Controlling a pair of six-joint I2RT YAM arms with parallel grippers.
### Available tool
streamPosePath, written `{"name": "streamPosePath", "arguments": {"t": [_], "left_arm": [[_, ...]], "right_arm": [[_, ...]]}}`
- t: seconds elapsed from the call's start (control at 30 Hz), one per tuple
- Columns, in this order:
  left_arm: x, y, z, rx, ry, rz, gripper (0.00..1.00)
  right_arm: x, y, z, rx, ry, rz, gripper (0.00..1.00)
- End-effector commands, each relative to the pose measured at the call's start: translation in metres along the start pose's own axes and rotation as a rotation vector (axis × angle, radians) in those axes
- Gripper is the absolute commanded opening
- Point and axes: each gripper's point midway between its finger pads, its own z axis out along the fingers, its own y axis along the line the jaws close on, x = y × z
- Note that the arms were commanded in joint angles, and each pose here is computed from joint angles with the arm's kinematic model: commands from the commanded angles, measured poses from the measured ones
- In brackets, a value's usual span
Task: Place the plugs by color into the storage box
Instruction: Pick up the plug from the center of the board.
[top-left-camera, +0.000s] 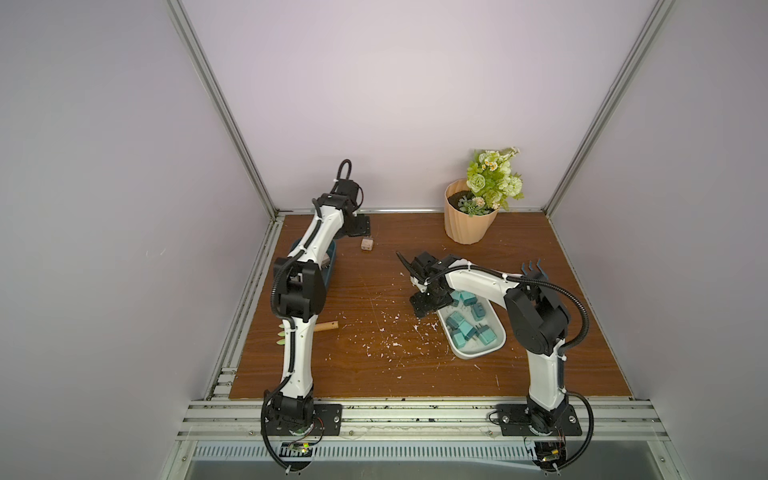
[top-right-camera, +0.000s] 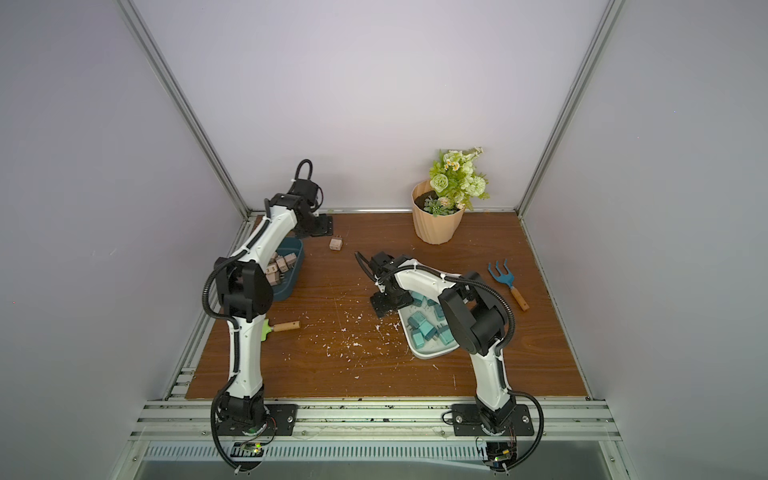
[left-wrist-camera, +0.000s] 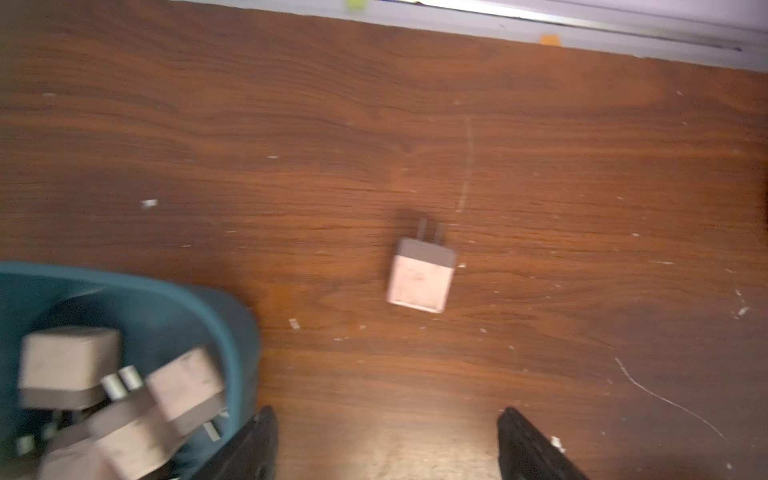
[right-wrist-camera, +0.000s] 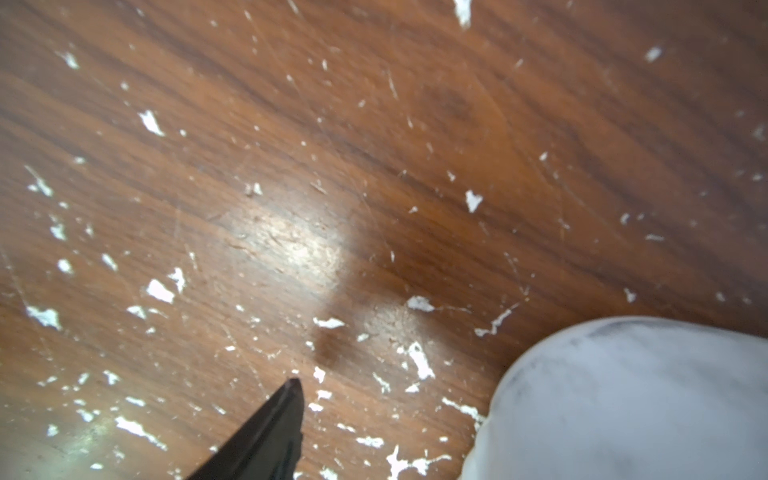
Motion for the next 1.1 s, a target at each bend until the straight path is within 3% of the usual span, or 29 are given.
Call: {"name": "streamPosePath", "arguments": {"t": [0.0, 0.17, 0.33, 0.77, 1.07], "left_arm": [[0.01, -0.014, 0.029, -0.006, 0.047, -0.024, 0.86], [0.015, -0.033, 0.061, -0.014, 0.06, -0.006, 0.87], [0.021, -0.028, 0.084, -0.068, 0.068, -0.013, 0.87], [-0.007, -0.015, 0.061, -0.158, -0.045, 0.002, 0.85], [-0.009, -0.016, 0.094, -0.144, -0.064, 0.002, 0.82]], "right_arm": [[-0.003, 0.018, -0.009, -0.052, 0.002, -0.032, 0.8], [-0.003, 0.016, -0.022, -0.035, -0.001, -0.055, 0.8], [0.005, 0.013, -0.023, -0.022, 0.027, -0.075, 0.8], [0.007, 0.012, -0.021, -0.017, 0.045, -0.117, 0.8], [0.006, 0.012, -0.021, -0.015, 0.051, -0.133, 0.8]]}}
